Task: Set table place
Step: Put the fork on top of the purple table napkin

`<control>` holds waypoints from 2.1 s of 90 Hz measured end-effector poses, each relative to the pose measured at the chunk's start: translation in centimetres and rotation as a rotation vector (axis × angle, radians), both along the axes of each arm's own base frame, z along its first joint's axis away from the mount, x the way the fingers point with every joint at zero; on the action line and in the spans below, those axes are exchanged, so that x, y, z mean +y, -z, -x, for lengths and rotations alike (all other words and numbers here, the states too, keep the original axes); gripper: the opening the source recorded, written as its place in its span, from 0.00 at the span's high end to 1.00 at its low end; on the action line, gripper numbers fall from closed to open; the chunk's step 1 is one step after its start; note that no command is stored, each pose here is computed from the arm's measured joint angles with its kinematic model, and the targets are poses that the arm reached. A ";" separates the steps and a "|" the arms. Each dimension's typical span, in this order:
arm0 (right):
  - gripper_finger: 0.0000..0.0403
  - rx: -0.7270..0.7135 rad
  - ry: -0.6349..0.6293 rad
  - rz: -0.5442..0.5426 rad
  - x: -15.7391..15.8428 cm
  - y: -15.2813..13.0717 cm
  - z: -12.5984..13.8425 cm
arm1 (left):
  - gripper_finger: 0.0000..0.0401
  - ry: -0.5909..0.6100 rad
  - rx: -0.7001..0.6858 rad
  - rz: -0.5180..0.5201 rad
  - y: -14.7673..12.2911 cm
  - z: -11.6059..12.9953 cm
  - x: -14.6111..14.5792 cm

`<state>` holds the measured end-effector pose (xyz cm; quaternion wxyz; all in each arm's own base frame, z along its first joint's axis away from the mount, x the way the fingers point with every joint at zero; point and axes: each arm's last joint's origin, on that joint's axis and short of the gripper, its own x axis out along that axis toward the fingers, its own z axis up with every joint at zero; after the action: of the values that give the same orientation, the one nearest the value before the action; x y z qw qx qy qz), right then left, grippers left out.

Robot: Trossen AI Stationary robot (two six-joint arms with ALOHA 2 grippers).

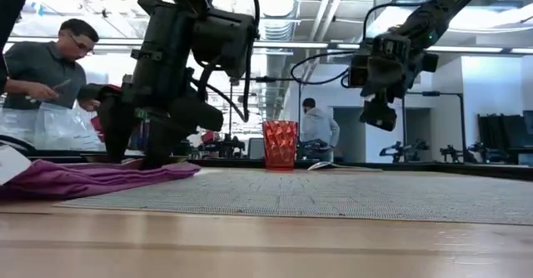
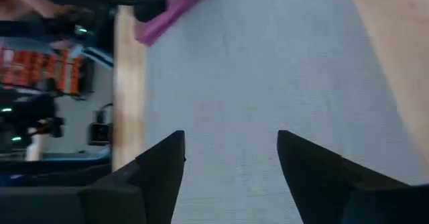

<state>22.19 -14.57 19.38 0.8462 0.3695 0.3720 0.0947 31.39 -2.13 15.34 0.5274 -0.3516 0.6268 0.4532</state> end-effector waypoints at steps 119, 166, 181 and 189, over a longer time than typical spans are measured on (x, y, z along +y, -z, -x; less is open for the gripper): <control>0.45 0.016 0.122 0.192 9.0 -3.4 -4.5 | 0.34 0.225 -0.751 -0.153 -7.5 -3.7 -6.7; 0.75 0.009 0.043 0.081 7.7 1.2 -8.3 | 0.34 0.346 -1.381 -0.462 -17.7 -4.2 -5.3; 0.97 0.001 -0.023 0.051 8.0 3.4 -11.6 | 0.34 0.326 -1.357 -0.484 -18.4 -3.4 -3.9; 0.99 -0.010 -0.062 0.024 8.0 3.8 -13.7 | 0.34 0.324 -1.370 -0.470 -18.7 -3.3 -3.7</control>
<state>35.85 -6.54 15.62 0.8491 0.3473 0.3801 0.1183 34.66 -5.83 34.06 0.9219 -0.3364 0.0877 0.1711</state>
